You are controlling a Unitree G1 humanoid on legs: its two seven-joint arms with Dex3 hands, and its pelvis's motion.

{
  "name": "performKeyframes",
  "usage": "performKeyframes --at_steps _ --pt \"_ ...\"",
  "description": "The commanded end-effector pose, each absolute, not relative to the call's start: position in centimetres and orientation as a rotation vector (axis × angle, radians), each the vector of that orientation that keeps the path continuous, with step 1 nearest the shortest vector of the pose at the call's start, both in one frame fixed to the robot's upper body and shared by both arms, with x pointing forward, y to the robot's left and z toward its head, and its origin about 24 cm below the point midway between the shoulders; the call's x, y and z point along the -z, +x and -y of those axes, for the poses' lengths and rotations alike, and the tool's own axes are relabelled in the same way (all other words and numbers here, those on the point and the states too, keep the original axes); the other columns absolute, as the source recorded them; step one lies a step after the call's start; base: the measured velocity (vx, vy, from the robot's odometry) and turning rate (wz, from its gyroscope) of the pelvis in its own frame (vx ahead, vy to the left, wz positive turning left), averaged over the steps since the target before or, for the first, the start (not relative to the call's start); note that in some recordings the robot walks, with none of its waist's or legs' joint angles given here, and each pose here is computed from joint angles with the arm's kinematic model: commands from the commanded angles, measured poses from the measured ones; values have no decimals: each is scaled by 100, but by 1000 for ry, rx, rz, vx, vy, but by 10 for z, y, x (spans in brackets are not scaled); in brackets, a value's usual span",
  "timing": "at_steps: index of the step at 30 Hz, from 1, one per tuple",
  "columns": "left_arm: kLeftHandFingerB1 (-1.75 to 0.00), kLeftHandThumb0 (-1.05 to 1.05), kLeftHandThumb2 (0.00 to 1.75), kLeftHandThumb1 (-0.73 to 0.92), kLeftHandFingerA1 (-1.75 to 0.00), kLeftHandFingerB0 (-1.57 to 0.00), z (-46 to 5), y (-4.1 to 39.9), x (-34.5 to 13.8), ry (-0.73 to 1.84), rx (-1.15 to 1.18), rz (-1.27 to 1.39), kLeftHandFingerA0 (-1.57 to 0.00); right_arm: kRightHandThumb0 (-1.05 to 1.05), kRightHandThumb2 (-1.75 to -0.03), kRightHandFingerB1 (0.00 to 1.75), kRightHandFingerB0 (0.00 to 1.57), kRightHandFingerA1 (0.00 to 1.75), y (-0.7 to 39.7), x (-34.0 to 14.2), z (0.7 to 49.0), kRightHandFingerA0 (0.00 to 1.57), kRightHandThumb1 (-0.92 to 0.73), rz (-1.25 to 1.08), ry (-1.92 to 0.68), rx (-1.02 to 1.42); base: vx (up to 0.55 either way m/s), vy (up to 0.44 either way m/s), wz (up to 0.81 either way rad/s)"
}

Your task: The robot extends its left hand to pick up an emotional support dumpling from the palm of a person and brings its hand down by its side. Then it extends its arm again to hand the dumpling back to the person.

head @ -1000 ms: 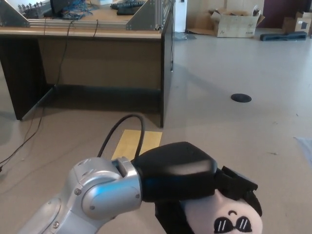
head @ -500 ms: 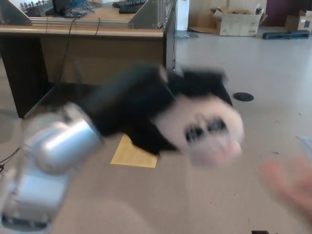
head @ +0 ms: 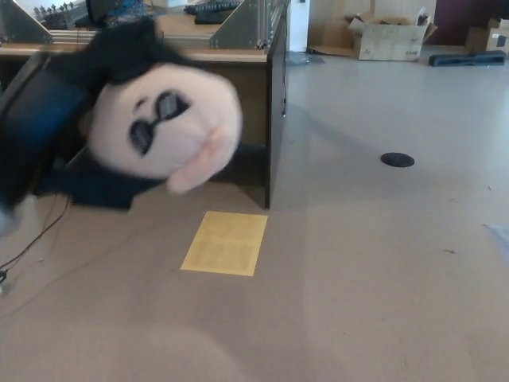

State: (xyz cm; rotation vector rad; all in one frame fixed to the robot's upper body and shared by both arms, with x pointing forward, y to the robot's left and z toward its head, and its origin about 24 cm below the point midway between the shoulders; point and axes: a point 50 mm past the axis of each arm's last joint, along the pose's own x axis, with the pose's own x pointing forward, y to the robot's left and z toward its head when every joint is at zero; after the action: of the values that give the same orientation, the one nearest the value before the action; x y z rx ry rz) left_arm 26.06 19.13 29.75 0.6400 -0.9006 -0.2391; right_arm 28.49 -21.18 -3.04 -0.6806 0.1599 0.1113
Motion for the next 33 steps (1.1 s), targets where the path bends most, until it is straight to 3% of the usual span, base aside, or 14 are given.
performKeyframes --at_steps 1,2,4,6,10,18,33 --pt "-106 1 70 82 -141 -84 -241 255 -195 274 189 516 -98 -31 -59 48 76 57 256 43 234 84 -62 -194 -677 -76 0 0 0" --pt "-105 6 72 81 -140 -83 -262 240 -131 290 131 305 -98 -32 -59 48 75 54 245 49 238 82 -62 -215 -677 -65 0 0 0" --pt "-105 6 72 81 -140 -83 -268 235 -116 304 107 261 -98 -32 -59 48 75 54 244 49 238 82 -62 -220 -679 -62 0 0 0" --pt "-102 1 74 78 -146 -82 -284 215 -60 314 13 101 -96 -30 -59 43 59 55 233 55 242 78 -62 -224 -635 -17 0 0 0" --pt "-105 -1 73 81 -152 -79 -294 206 -31 283 -39 -8 -92 -30 -59 41 54 56 231 54 245 77 -62 -203 -632 15 0 0 0" --pt "-102 -8 71 81 -153 -78 -308 191 5 364 -91 -119 -88 -31 -59 42 56 57 226 58 249 77 -62 -226 -621 42 0 0 0" --pt "-104 -3 69 81 -155 -79 -317 195 11 377 -110 -114 -88 -29 -59 44 59 56 232 55 249 78 -63 -217 -628 43 0 0 0"
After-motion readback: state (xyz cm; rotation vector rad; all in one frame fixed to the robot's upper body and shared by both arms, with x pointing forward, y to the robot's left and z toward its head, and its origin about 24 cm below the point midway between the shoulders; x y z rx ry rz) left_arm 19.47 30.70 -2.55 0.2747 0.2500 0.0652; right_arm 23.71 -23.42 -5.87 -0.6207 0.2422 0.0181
